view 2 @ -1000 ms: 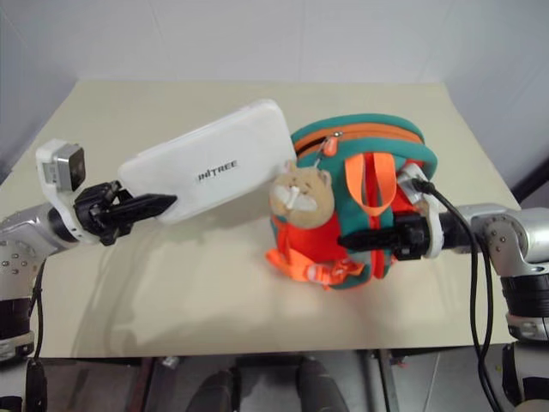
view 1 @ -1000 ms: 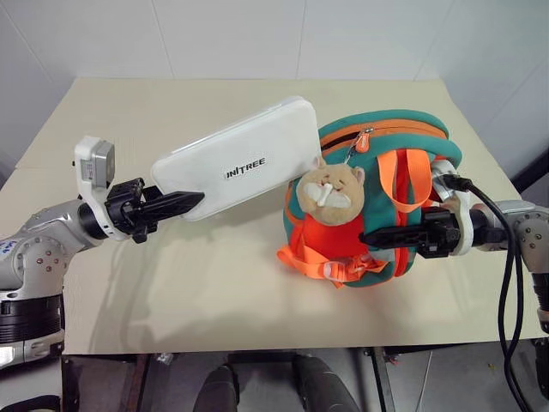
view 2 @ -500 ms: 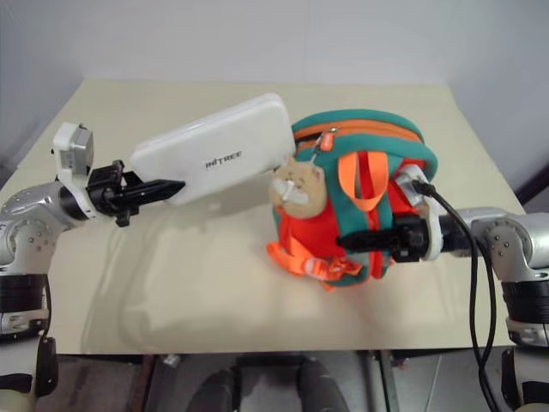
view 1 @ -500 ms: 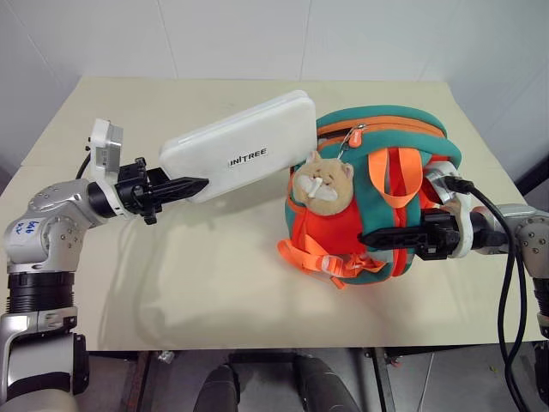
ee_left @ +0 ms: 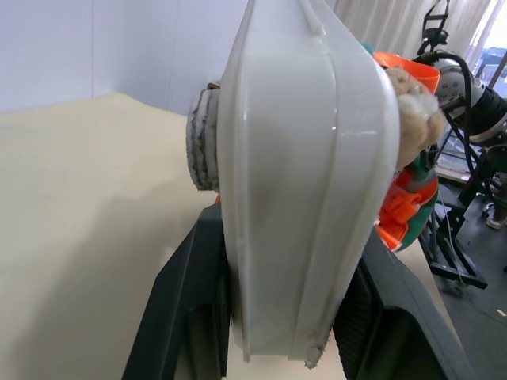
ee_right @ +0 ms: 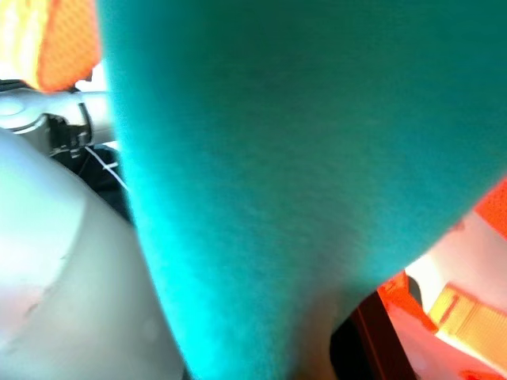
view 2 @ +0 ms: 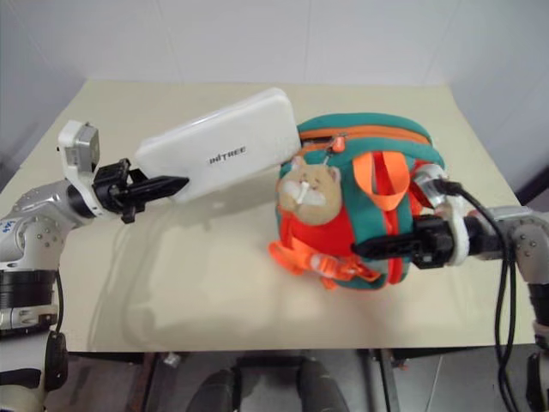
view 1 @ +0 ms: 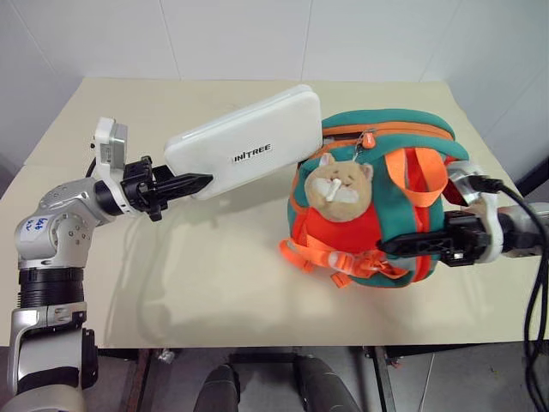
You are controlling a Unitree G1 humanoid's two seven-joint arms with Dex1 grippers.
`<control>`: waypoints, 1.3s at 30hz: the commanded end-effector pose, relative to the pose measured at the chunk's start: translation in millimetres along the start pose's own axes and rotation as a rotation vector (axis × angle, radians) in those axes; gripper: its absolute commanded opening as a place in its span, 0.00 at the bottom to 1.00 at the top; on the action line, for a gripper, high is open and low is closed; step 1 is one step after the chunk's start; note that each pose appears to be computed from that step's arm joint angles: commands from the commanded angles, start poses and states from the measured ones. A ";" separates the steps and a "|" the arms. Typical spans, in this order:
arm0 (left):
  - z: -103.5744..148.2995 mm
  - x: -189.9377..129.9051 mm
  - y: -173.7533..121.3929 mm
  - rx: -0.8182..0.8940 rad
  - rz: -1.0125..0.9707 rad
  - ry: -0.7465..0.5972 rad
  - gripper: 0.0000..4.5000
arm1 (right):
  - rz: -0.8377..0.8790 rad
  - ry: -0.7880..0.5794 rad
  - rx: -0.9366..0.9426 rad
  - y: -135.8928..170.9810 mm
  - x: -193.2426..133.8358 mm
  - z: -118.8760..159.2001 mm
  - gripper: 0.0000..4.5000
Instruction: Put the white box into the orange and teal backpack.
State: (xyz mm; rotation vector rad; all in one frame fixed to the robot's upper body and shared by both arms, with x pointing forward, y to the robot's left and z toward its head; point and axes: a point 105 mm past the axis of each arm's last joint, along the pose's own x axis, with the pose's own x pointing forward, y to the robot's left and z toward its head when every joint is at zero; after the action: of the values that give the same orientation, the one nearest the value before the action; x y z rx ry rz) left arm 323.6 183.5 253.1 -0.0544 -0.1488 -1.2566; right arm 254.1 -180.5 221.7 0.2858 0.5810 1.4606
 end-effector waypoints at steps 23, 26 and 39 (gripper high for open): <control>-27.7 57.3 -2.8 0.180 -0.233 0.351 0.28 | 0.041 0.030 -0.036 3.2 4.4 -1.4 0.03; -23.4 80.5 -9.6 0.175 -0.292 0.350 0.28 | 0.045 0.030 -0.039 3.5 6.0 -1.3 0.03; -43.7 195.1 -53.3 0.173 -0.491 0.350 0.28 | 0.098 0.020 -0.059 9.2 26.8 3.3 0.03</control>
State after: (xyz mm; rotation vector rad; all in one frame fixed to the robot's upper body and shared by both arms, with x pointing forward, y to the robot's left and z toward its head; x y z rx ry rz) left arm 344.3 -0.2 227.9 0.3431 0.0914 -1.6515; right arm 252.5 -158.5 215.4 0.2912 0.5754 1.5420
